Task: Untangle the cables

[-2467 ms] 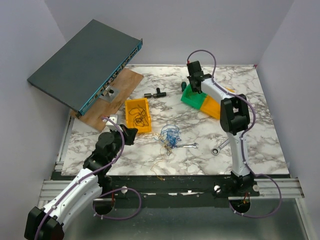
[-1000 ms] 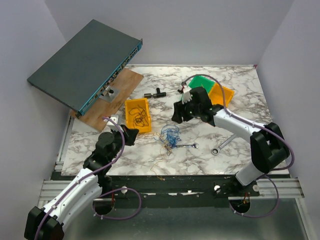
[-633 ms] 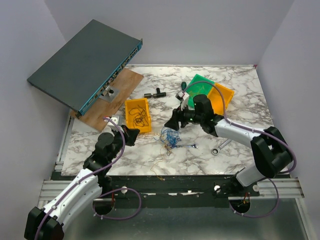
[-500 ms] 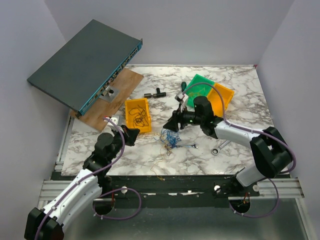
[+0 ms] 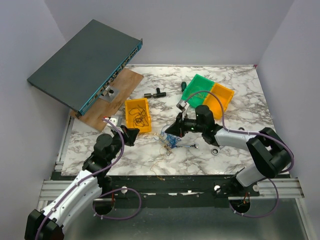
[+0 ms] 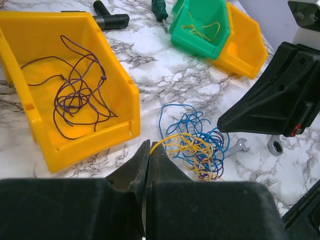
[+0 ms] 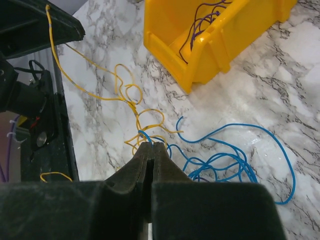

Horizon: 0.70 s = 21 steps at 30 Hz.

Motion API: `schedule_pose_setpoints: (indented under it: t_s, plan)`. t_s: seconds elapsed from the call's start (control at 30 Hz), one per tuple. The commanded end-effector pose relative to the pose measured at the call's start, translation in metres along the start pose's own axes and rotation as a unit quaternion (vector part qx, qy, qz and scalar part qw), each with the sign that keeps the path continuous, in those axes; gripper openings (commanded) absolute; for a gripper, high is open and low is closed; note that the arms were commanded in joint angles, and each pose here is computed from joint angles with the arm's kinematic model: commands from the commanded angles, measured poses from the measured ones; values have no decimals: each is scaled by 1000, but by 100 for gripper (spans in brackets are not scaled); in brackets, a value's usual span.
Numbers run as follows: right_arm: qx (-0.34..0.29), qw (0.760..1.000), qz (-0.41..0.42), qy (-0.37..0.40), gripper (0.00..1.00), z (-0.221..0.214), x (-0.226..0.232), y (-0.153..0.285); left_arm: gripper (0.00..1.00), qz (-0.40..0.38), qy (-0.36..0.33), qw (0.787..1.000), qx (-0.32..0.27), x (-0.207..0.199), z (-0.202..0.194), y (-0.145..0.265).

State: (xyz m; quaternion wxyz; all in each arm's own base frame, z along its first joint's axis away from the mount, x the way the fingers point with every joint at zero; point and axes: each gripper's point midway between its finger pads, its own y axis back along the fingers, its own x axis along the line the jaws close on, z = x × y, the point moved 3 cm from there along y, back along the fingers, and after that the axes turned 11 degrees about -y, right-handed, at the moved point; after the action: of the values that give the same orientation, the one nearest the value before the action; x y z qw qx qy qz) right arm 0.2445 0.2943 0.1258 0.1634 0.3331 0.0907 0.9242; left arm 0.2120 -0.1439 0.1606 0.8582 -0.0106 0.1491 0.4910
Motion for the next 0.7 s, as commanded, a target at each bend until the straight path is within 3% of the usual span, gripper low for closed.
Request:
schedule_pose_setpoints:
  t_s: [0.0, 0.1, 0.23, 0.37, 0.47, 0.53, 0.63, 0.67]
  plan:
    - [-69, 997, -43, 16, 1, 13, -7, 6, 0, 32, -7, 999, -17, 9, 4, 2]
    - [-147, 969, -197, -5, 1, 23, -46, 30, 0, 83, 2, 996, -32, 23, 9, 9]
    - [-264, 862, -430, -53, 1, 32, -100, 91, 0, 128, 16, 989, -69, 37, 14, 23]
    - [-327, 788, -516, -78, 1, 31, -115, 127, 0, 178, 35, 979, -92, 51, 16, 36]
    - [-339, 744, -570, -86, 1, 26, -127, 143, 0, 227, 60, 966, -107, 64, 16, 48]
    - [-312, 759, -566, -80, 1, 26, -130, 134, 0, 236, 72, 962, -119, 68, 15, 51]
    - [-273, 820, -500, -62, 3, 28, -123, 105, 0, 213, 74, 966, -127, 62, 15, 48]
    - [-253, 849, -461, -44, 12, 30, -116, 92, 0, 201, 71, 969, -124, 59, 14, 45]
